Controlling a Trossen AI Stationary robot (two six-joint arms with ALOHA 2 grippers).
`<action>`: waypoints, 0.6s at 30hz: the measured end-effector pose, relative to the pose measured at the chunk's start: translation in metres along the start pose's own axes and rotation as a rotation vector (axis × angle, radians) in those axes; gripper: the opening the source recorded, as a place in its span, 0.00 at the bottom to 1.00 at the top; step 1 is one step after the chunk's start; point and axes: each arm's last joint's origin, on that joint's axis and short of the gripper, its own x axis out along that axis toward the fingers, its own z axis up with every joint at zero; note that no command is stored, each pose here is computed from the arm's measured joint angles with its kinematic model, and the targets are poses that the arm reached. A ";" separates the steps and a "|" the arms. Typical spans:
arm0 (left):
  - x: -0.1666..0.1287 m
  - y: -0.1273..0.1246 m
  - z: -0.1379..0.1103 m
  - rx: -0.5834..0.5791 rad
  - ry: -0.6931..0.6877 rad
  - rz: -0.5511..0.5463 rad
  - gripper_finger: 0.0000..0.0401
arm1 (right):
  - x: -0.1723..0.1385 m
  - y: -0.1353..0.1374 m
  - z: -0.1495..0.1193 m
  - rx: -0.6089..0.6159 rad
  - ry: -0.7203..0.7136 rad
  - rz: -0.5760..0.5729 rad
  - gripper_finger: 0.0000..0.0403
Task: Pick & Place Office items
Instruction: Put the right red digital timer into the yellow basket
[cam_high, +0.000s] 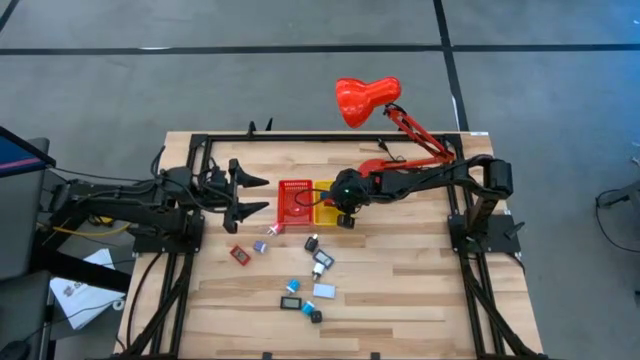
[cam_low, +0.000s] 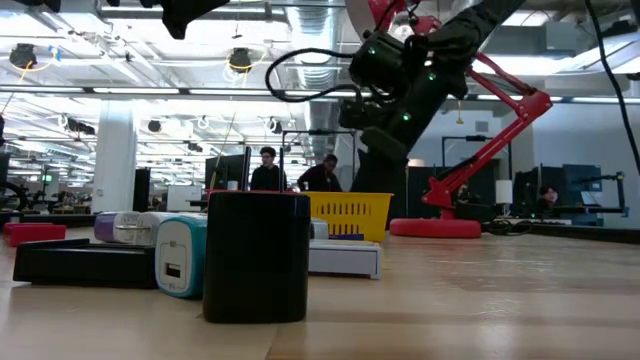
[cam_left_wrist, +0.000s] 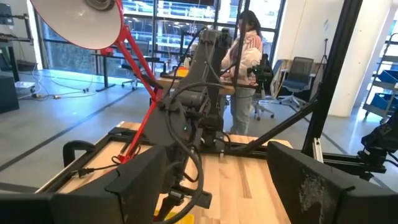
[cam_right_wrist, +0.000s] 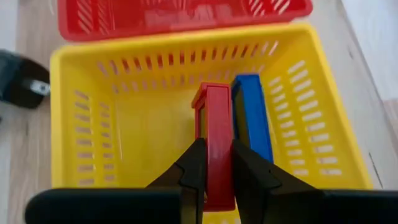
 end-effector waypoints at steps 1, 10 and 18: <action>0.000 0.000 0.000 0.000 0.000 0.000 0.68 | 0.000 0.000 0.001 0.005 -0.016 -0.001 0.13; 0.000 0.000 0.000 -0.001 -0.005 -0.001 0.68 | 0.000 0.002 0.005 -0.002 -0.053 -0.020 0.13; 0.000 0.000 0.001 -0.009 -0.006 -0.001 0.68 | 0.021 0.006 -0.001 -0.017 -0.038 -0.026 0.13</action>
